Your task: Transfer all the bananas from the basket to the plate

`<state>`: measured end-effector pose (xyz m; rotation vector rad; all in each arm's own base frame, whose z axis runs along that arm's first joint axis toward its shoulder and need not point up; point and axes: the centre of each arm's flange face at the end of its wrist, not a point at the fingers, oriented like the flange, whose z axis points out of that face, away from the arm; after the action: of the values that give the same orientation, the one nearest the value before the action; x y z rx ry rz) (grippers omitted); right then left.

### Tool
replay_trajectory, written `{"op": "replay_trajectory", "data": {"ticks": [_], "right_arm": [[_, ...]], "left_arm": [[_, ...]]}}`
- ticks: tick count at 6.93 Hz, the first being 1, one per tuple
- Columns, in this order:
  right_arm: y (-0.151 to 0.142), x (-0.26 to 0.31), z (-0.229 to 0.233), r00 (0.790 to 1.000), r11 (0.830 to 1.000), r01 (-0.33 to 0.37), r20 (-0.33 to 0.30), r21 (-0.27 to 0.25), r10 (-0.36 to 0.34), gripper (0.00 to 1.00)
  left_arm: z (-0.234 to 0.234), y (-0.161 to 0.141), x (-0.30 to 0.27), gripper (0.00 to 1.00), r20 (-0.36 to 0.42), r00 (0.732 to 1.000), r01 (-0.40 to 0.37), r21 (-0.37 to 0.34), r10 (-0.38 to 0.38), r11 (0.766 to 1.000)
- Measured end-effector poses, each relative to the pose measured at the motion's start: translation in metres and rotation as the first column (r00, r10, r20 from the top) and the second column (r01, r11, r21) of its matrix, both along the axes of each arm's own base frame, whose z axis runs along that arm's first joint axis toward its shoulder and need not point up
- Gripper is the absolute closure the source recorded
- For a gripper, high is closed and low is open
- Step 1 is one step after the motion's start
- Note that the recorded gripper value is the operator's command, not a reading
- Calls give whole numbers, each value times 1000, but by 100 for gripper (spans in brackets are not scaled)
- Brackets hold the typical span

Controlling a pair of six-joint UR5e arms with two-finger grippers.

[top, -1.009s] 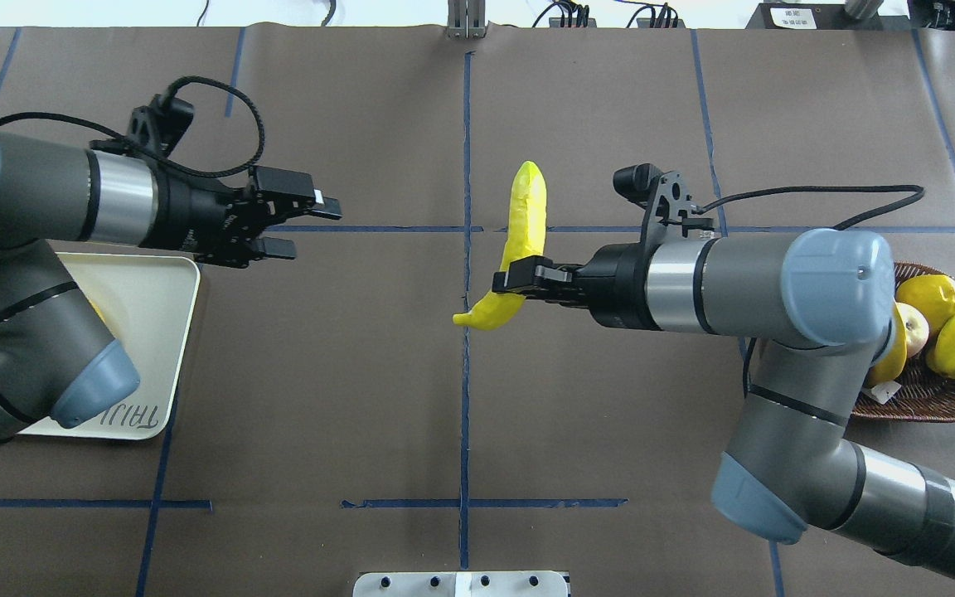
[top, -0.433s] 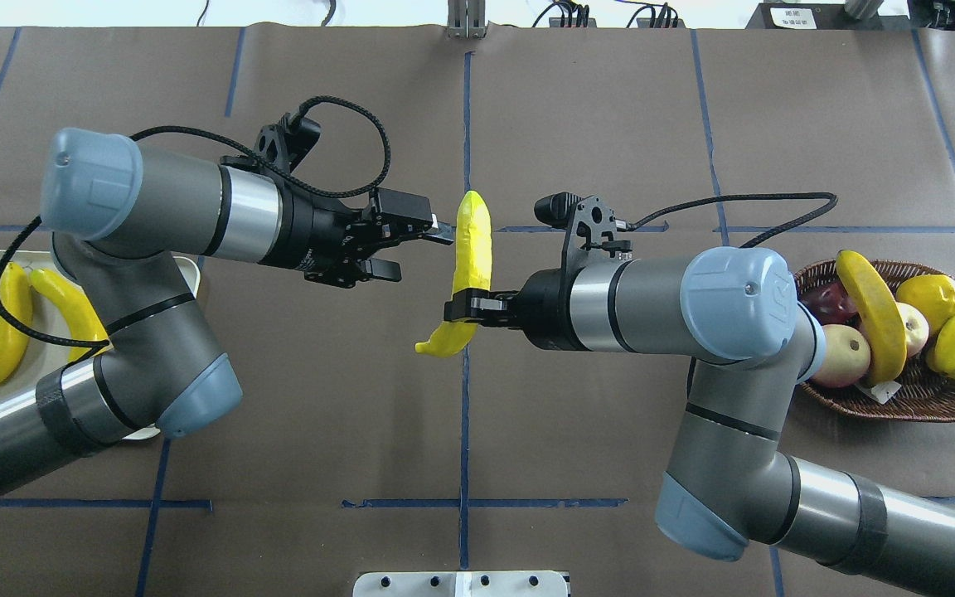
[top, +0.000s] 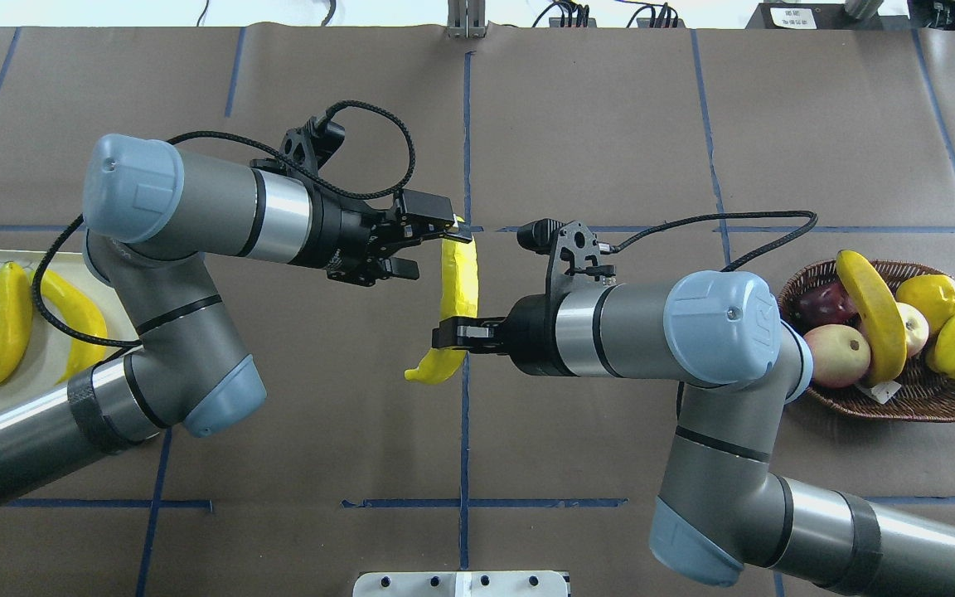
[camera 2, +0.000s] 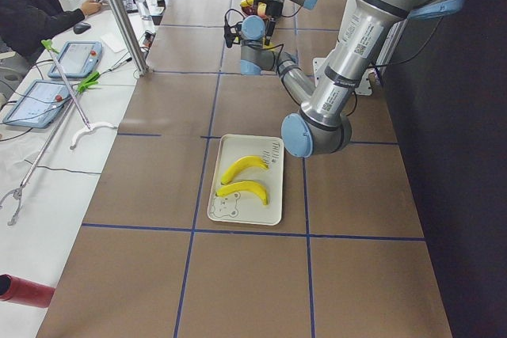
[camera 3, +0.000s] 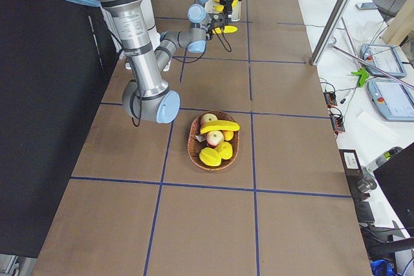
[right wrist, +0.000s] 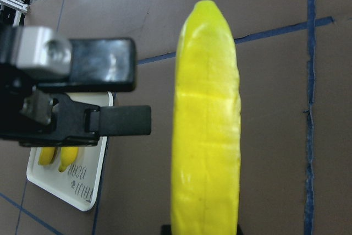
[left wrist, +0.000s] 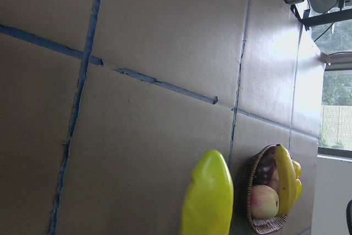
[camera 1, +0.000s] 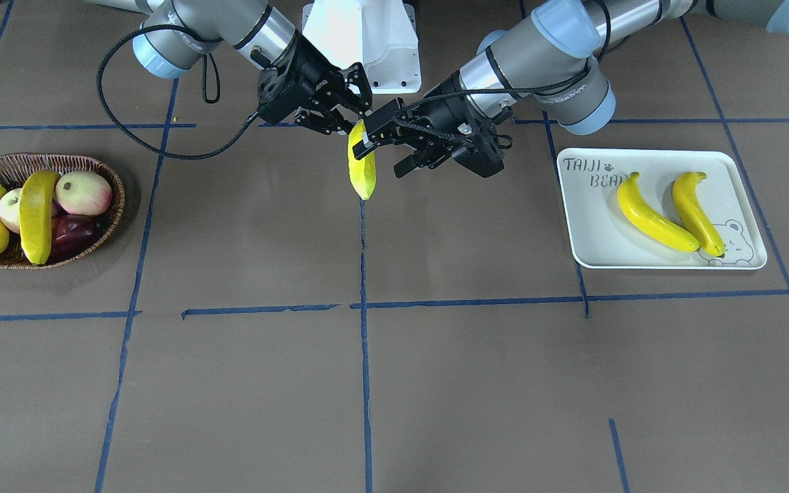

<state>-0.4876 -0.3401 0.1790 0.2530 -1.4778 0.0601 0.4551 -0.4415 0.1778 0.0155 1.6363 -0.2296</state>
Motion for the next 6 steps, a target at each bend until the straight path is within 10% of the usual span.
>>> {"op": "replay_trajectory", "data": {"ticks": [1, 3, 4, 5, 6], "right_arm": [[1, -1, -1, 1000, 1000, 3, 1, 1, -3, 99], [2, -1, -1, 1000, 1000, 4, 2, 1, -4, 99], [2, 0, -1, 1000, 1000, 4, 1, 1, -4, 99], [2, 0, 1, 1000, 1000, 4, -1, -1, -4, 79], [1, 2, 1, 1000, 1000, 1, 0, 0, -1, 14]], "left_arm": [[-1, 7, 8, 4, -2, 1000, -3, 0, 3, 1000], [-1, 24, 28, 98, -4, 1000, -6, -2, 6, 1000], [0, 28, 31, 100, -6, 1000, -3, 0, 3, 1000], [0, 27, 27, 100, -10, 1000, 4, 5, -4, 1000], [0, 22, 20, 100, -12, 1000, 15, 8, -15, 1000]]}}
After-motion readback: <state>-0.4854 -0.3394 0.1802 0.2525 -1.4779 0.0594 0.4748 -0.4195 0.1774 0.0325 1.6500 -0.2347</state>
